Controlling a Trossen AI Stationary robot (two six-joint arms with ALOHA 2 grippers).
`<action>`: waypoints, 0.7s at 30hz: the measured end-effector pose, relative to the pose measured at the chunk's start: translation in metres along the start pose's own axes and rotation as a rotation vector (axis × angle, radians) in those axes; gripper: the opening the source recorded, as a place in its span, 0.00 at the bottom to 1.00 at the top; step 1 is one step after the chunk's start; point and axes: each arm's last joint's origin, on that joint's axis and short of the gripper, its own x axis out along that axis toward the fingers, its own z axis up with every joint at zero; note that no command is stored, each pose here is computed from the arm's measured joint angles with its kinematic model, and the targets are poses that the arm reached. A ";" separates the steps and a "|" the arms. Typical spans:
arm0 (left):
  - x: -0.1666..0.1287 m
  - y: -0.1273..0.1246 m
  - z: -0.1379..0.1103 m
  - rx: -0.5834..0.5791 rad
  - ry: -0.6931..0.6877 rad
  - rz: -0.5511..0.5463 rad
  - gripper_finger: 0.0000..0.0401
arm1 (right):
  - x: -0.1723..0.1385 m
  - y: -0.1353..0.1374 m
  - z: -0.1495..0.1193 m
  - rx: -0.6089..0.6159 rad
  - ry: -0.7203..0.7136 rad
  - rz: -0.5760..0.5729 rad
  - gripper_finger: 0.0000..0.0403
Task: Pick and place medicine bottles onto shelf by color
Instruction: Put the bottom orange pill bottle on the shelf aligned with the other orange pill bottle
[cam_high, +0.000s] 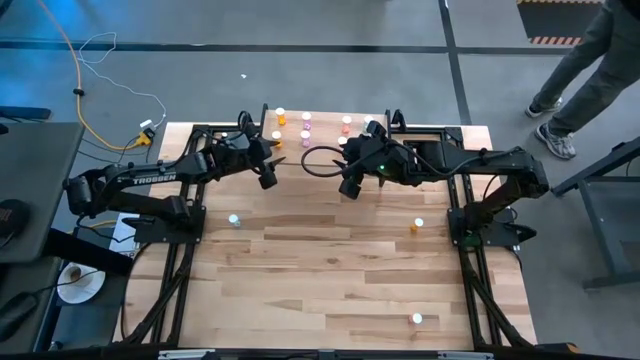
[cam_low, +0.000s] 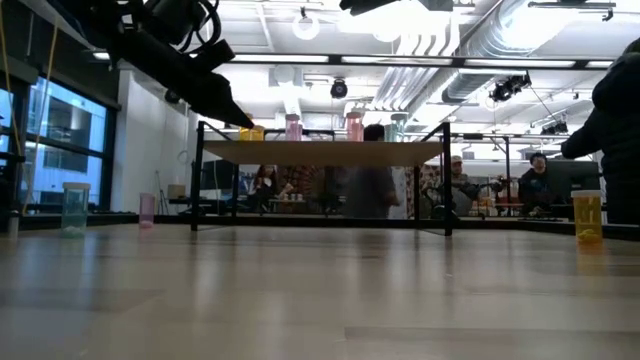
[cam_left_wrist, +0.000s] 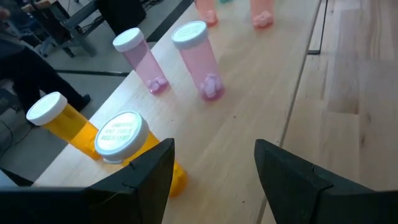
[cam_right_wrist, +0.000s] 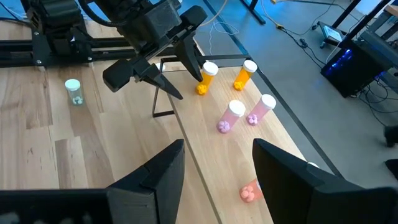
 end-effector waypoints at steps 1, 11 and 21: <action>0.000 0.000 0.000 0.000 0.001 0.002 0.53 | 0.000 0.000 0.000 0.000 0.000 0.000 0.45; 0.000 0.001 0.001 0.023 -0.010 0.012 0.53 | 0.000 0.000 0.000 0.000 0.000 0.000 0.45; 0.000 0.003 0.000 0.001 -0.005 0.025 0.53 | 0.000 0.000 0.000 0.000 0.000 0.000 0.45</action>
